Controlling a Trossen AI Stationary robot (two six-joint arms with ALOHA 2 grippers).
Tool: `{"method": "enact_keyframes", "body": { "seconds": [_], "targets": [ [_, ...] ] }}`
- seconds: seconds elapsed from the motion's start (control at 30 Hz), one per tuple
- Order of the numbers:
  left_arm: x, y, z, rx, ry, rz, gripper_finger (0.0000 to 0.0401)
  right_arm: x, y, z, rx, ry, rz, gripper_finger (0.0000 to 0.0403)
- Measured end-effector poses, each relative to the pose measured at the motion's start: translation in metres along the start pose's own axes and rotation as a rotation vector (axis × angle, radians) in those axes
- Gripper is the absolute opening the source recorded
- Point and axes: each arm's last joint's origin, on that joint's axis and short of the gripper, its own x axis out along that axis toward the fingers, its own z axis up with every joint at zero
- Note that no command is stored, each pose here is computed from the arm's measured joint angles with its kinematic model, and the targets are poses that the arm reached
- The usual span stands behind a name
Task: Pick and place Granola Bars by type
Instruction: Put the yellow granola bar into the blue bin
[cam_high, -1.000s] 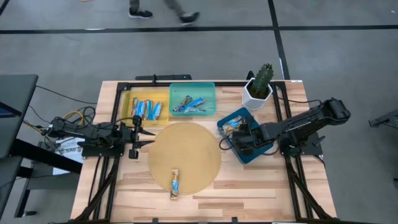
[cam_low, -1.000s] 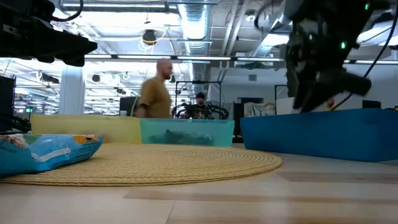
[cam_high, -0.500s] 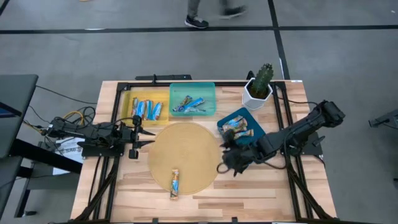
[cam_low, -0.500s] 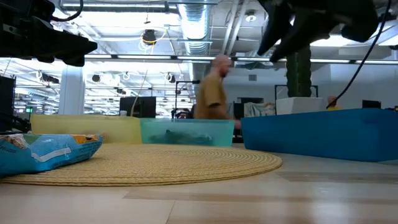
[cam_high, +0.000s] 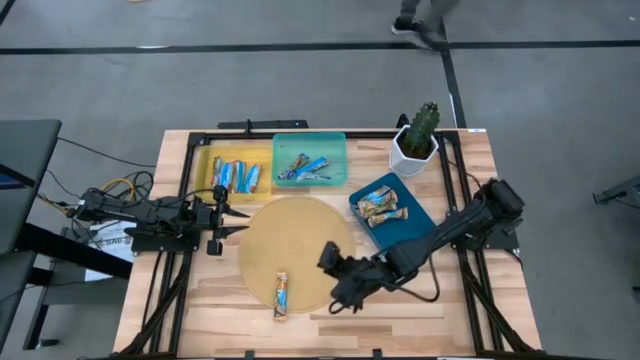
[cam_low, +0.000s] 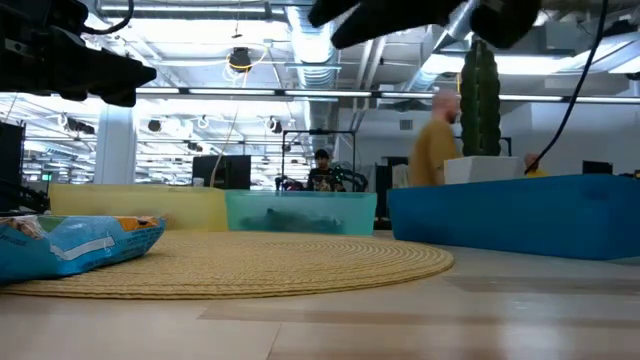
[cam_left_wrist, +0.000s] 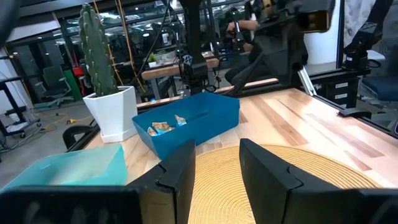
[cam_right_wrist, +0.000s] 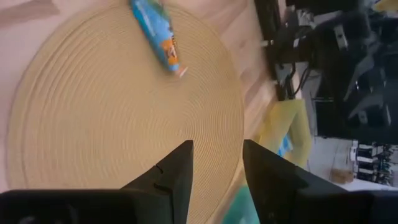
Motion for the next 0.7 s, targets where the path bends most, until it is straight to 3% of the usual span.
{"method": "enact_keyframes", "body": {
  "seconds": [0.5, 0.7],
  "targets": [
    [0.0, 0.0, 0.0, 0.004, 0.0, 0.0, 0.0119, 0.026, -0.013, 0.03, -0.162, -0.032, -0.029, 0.0136],
    [0.0, 0.0, 0.0, 0.005, 0.0, 0.0, 0.0119, 0.045, -0.005, 0.032, -0.213, -0.099, 0.031, 0.0136]
  ]
}}
